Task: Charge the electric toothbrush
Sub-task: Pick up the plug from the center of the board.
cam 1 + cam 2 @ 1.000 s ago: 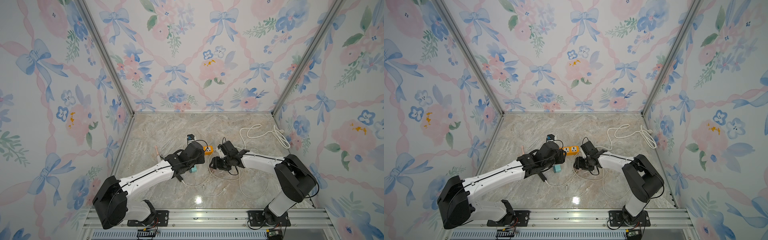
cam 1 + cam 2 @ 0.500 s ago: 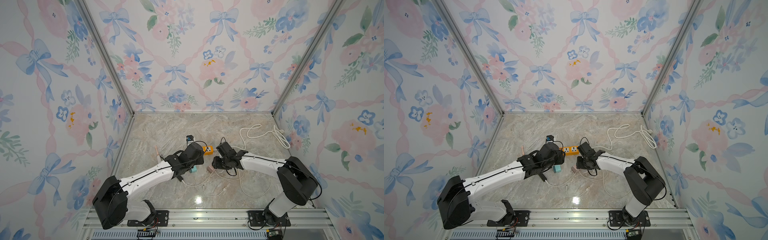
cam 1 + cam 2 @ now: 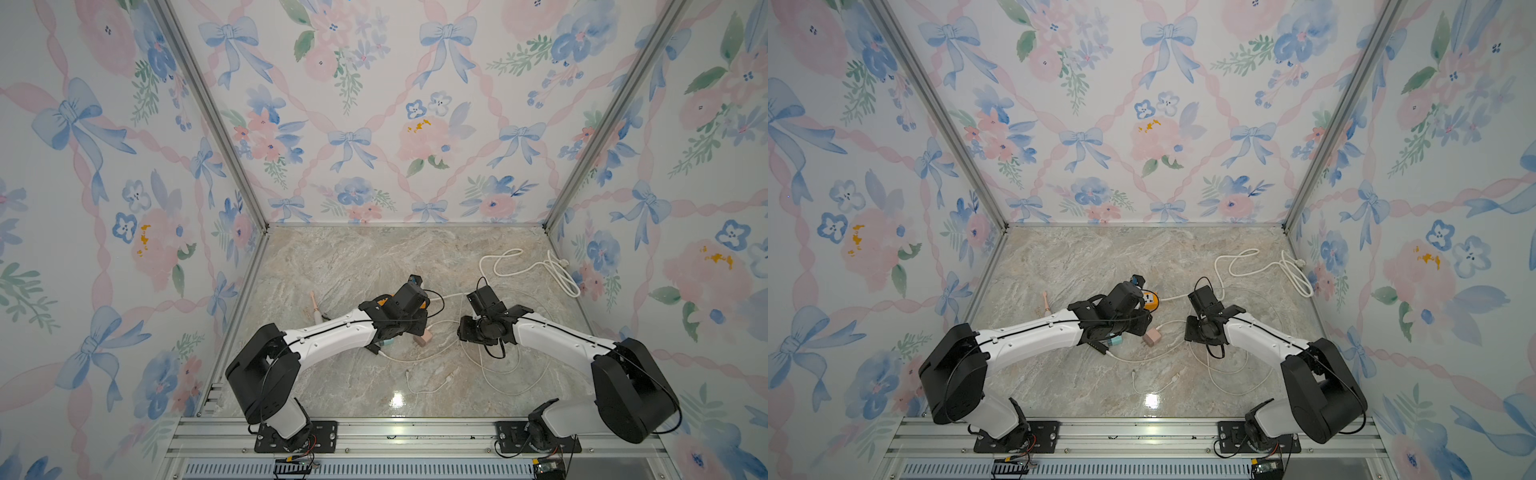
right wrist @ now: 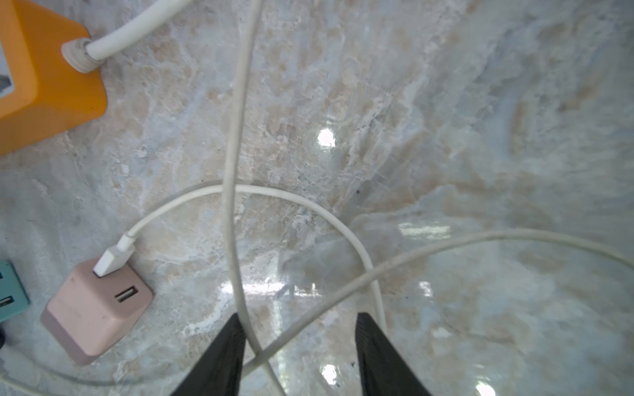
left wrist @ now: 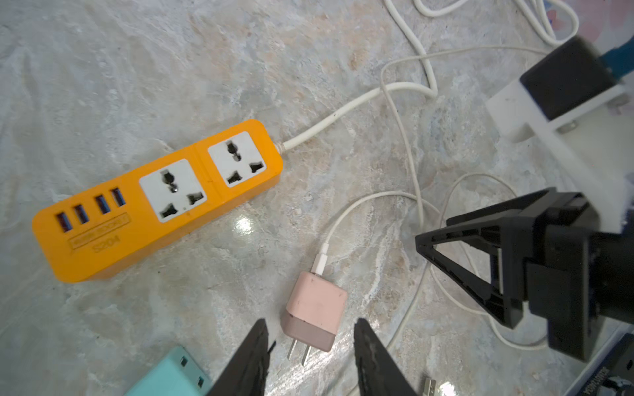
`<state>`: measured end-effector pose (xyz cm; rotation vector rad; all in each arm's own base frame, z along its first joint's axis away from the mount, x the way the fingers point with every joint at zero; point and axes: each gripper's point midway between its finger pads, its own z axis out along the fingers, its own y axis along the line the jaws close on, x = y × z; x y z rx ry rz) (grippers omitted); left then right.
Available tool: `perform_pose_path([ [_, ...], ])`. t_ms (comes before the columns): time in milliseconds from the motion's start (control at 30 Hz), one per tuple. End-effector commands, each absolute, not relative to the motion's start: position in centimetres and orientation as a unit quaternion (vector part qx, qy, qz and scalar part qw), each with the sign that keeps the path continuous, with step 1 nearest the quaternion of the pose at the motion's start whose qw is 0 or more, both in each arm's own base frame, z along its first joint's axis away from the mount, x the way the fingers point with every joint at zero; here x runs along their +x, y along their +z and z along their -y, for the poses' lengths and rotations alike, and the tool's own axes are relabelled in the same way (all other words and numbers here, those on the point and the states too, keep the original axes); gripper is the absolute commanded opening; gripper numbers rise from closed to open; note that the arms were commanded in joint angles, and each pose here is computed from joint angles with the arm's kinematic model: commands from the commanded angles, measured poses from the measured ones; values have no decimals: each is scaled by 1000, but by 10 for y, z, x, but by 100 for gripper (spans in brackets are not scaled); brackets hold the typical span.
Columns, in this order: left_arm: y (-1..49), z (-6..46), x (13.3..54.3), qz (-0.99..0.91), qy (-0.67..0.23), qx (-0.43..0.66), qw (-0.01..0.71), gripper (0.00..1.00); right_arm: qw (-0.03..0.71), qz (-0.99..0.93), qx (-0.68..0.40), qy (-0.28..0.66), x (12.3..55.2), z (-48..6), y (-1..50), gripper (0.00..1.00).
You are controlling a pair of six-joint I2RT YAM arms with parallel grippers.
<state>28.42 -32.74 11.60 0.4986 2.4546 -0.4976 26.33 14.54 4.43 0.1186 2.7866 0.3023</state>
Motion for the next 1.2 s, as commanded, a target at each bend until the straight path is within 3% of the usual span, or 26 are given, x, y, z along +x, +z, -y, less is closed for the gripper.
perform_pose_path([
  [0,104,356,277,-898,-201,289,264,46,168,-970,14,175,255,-164,63,69],
  [200,60,357,272,-892,-146,353,241,61,188,-958,17,217,249,-170,98,80],
  [367,37,336,275,-900,-103,355,231,60,213,-949,29,230,248,-162,126,82],
  [867,3,316,258,-890,-84,409,184,37,246,-919,81,297,263,-144,182,84],
  [933,14,317,264,-883,-81,417,201,31,239,-912,91,320,266,-141,187,84],
  [1100,82,329,295,-837,-76,448,306,0,218,-906,72,357,267,-149,206,83],
  [1167,115,331,310,-817,-78,449,353,0,211,-904,58,368,266,-157,212,83],
])
